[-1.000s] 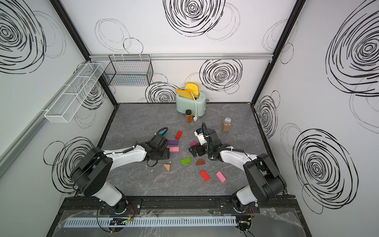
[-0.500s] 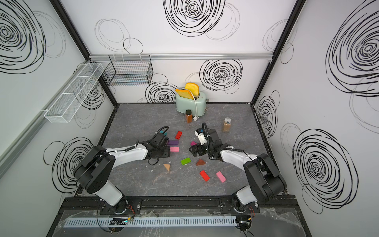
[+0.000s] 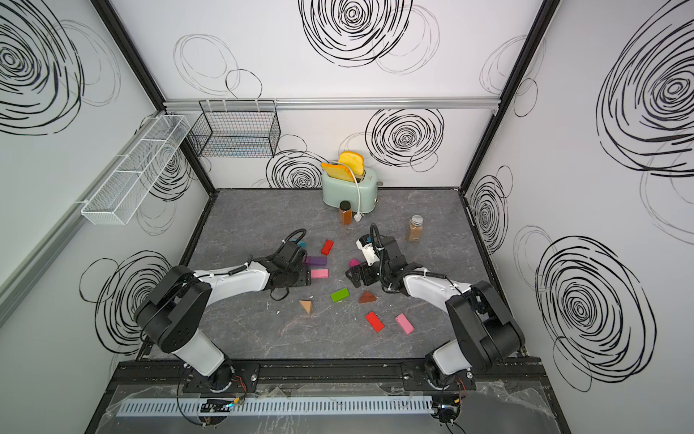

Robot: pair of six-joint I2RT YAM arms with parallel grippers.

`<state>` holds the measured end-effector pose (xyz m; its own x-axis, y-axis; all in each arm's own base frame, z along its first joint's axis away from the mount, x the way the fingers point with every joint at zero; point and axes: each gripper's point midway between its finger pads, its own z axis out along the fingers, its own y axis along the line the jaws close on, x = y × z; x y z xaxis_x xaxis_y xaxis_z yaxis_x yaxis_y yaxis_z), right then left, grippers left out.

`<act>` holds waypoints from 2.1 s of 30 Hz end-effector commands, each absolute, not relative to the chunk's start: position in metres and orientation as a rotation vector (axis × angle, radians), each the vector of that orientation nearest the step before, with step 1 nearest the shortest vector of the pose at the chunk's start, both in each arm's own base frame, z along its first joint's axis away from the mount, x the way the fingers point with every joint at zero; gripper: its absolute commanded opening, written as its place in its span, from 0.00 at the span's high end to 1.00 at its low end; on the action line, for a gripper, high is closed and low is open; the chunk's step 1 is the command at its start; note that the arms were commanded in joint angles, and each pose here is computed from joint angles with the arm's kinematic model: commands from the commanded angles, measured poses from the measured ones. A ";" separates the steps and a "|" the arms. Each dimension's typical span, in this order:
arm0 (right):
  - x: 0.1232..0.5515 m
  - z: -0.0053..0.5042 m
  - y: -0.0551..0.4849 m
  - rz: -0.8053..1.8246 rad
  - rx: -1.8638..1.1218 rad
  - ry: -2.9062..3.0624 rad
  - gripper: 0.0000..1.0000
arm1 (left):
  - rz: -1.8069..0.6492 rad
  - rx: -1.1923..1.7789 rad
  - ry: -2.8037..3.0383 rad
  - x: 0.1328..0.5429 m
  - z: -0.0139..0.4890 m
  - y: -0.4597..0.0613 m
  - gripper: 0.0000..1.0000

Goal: Assemble a piece of candy with building blocks
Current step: Assemble the building block at the center of the board.

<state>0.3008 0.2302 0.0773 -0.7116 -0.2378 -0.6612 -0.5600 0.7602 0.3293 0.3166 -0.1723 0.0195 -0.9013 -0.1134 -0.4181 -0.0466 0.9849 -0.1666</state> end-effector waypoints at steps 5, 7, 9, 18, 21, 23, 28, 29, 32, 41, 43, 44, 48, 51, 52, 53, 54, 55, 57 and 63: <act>0.294 0.094 0.223 0.677 -0.607 2.341 0.01 | -0.247 -0.092 2.672 0.310 0.059 -0.165 0.05; 0.285 0.094 0.221 0.659 -0.636 2.355 0.01 | -0.269 -0.090 2.657 0.304 0.072 -0.162 0.04; 0.271 0.094 0.225 0.639 -0.709 2.362 0.01 | -0.299 -0.094 2.633 0.298 0.084 -0.158 0.04; 0.237 0.058 0.269 0.580 -0.883 2.502 0.01 | -0.536 -0.128 2.546 0.279 0.111 -0.150 0.02; 0.238 0.051 0.279 0.550 -0.888 2.522 0.01 | -0.580 -0.137 2.532 0.275 0.112 -0.146 0.02; 0.240 0.046 0.281 0.507 -0.900 2.539 0.01 | -0.588 -0.150 2.529 0.275 0.110 -0.140 0.02; 0.238 0.031 0.289 0.480 -0.934 2.572 0.01 | -0.631 -0.197 2.512 0.277 0.109 -0.126 0.02; 0.237 0.029 0.289 0.472 -0.933 2.582 0.01 | -0.631 -0.198 2.509 0.277 0.110 -0.124 0.02; 0.237 0.023 0.289 0.442 -0.930 2.603 0.01 | -0.638 -0.209 2.498 0.279 0.112 -0.120 0.02; 0.233 0.013 0.286 0.376 -0.932 2.646 0.10 | -0.646 -0.222 2.481 0.282 0.116 -0.116 0.01; 0.230 0.011 0.288 0.364 -0.936 2.656 0.15 | -0.647 -0.222 2.475 0.283 0.118 -0.115 0.01; 0.229 0.011 0.288 0.352 -0.938 2.659 0.17 | -0.647 -0.221 2.469 0.285 0.120 -0.115 0.01; 0.226 0.011 0.287 0.313 -0.931 2.674 0.23 | -0.651 -0.214 2.465 0.287 0.121 -0.114 0.01; 0.225 0.010 0.288 0.284 -0.919 2.689 0.30 | -0.664 -0.214 2.459 0.288 0.121 -0.115 0.01; 0.224 0.010 0.290 0.276 -0.912 2.691 0.33 | -0.666 -0.211 2.460 0.287 0.121 -0.115 0.01; 0.224 0.009 0.291 0.276 -0.900 2.697 0.36 | -0.668 -0.210 2.461 0.287 0.120 -0.115 0.01; 0.223 0.008 0.292 0.279 -0.888 2.700 0.39 | -0.671 -0.210 2.459 0.287 0.119 -0.114 0.01; 0.223 0.007 0.293 0.282 -0.869 2.704 0.43 | -0.675 -0.208 2.458 0.286 0.118 -0.115 0.01; 0.224 0.007 0.296 0.288 -0.827 2.704 0.51 | -0.683 -0.202 2.461 0.285 0.116 -0.115 0.01; 0.235 0.017 0.306 0.350 -0.706 2.657 0.64 | -0.712 -0.188 2.455 0.286 0.116 -0.119 0.01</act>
